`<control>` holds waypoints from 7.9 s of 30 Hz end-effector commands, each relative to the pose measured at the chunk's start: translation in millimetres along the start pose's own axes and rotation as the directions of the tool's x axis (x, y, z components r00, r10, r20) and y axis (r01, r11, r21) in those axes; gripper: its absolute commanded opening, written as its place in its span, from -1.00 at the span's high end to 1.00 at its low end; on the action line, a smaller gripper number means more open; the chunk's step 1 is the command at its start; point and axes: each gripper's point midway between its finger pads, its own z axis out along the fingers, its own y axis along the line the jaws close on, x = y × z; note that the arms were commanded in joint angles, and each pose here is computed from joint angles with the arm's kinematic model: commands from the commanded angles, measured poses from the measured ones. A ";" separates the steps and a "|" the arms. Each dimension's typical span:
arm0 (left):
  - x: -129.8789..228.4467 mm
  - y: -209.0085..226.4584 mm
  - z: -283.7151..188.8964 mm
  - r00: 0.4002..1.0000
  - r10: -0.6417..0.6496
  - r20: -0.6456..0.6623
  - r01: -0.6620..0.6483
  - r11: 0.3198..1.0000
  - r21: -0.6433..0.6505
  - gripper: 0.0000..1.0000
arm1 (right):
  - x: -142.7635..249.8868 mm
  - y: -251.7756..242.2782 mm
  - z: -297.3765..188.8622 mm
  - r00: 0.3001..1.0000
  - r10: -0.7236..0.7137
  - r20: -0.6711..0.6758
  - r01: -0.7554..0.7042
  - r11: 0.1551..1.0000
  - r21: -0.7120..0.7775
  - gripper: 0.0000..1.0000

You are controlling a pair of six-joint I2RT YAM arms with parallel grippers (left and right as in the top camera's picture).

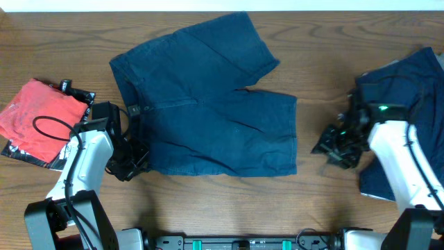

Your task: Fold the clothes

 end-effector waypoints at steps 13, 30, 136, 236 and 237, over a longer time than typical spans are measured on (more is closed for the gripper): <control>-5.0 -0.7 -4.5 0.999 0.030 0.022 -0.030 1.000 -0.004 0.87 | 48.2 16.1 72.9 0.991 0.134 0.004 -0.134 0.990 0.046 0.00; -4.5 -0.4 -4.5 0.999 0.030 0.020 -0.030 1.000 -0.006 0.86 | 34.5 19.9 89.5 0.985 0.140 0.105 -0.142 0.990 0.004 -0.03; -98.1 -60.6 -13.4 0.816 -0.184 0.548 0.161 0.983 0.089 0.88 | -178.5 210.4 22.2 0.585 -0.538 0.606 0.637 0.768 0.067 0.64; 1.1 -68.8 -20.4 0.881 0.422 0.214 -0.445 0.892 0.075 0.87 | -171.9 134.8 64.1 0.821 -0.374 0.431 0.338 0.927 0.161 -0.21; 1.5 -68.4 -20.2 0.882 0.422 0.212 -0.445 0.893 0.075 0.86 | -174.5 137.4 62.7 0.814 -0.373 0.445 0.339 0.928 0.157 -0.17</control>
